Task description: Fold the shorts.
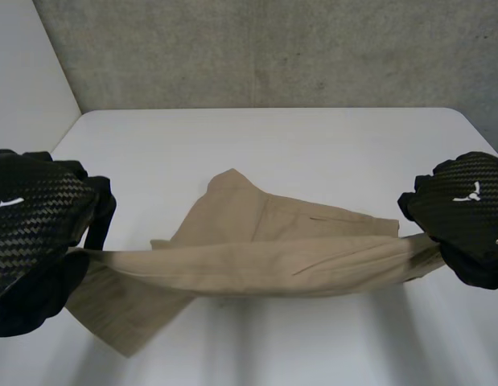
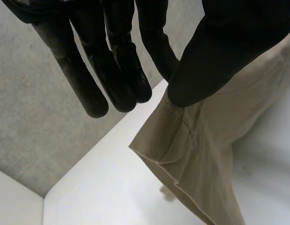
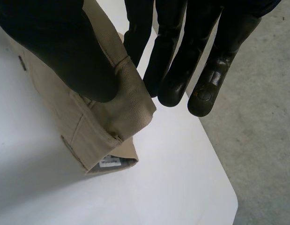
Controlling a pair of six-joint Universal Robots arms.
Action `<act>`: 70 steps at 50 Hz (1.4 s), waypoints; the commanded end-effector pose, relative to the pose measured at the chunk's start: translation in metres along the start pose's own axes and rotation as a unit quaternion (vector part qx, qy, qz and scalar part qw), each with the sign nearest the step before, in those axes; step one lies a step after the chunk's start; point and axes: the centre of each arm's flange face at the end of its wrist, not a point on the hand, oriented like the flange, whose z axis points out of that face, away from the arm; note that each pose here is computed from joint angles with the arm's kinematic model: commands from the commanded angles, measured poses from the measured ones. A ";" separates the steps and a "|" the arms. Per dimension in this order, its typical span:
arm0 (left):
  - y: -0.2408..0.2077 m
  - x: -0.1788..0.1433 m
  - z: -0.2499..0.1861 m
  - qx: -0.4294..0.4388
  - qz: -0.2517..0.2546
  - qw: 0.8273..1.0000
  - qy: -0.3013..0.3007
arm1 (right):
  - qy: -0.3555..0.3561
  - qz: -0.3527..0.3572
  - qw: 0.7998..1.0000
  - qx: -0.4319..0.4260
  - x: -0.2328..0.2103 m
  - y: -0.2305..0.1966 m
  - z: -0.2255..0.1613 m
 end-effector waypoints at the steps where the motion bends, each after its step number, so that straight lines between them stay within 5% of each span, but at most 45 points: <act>1: -0.005 0.003 0.007 0.006 0.002 1.000 0.014 | 0.004 0.011 1.000 -0.019 0.005 0.008 0.004; 8: 0.020 0.024 0.058 -0.057 0.018 0.998 0.034 | -0.038 0.027 0.997 -0.062 -0.003 0.034 0.044; 19: 0.058 0.033 0.204 -0.064 0.030 0.997 -0.006 | -0.083 0.045 0.992 -0.084 -0.012 0.064 0.126; 28: 0.087 0.047 0.318 0.006 0.078 0.996 -0.035 | 0.034 0.042 0.995 -0.088 0.005 0.090 0.208; 39: 0.122 0.069 0.389 0.083 0.105 0.990 -0.044 | 0.129 0.015 0.991 -0.019 0.005 0.105 0.267; 49: 0.119 0.082 0.398 0.162 0.101 0.979 -0.064 | 0.167 -0.022 0.986 -0.017 -0.003 0.103 0.284; 58: 0.060 0.061 0.355 0.219 0.088 0.966 -0.101 | 0.222 0.071 0.971 0.059 0.042 0.049 0.226; 65: 0.052 0.043 0.301 0.179 0.062 0.976 -0.108 | 0.097 0.121 0.988 0.008 0.005 0.061 0.184; 70: 0.074 0.049 0.259 0.126 0.004 0.990 -0.067 | 0.064 0.192 0.978 -0.050 0.000 0.089 0.162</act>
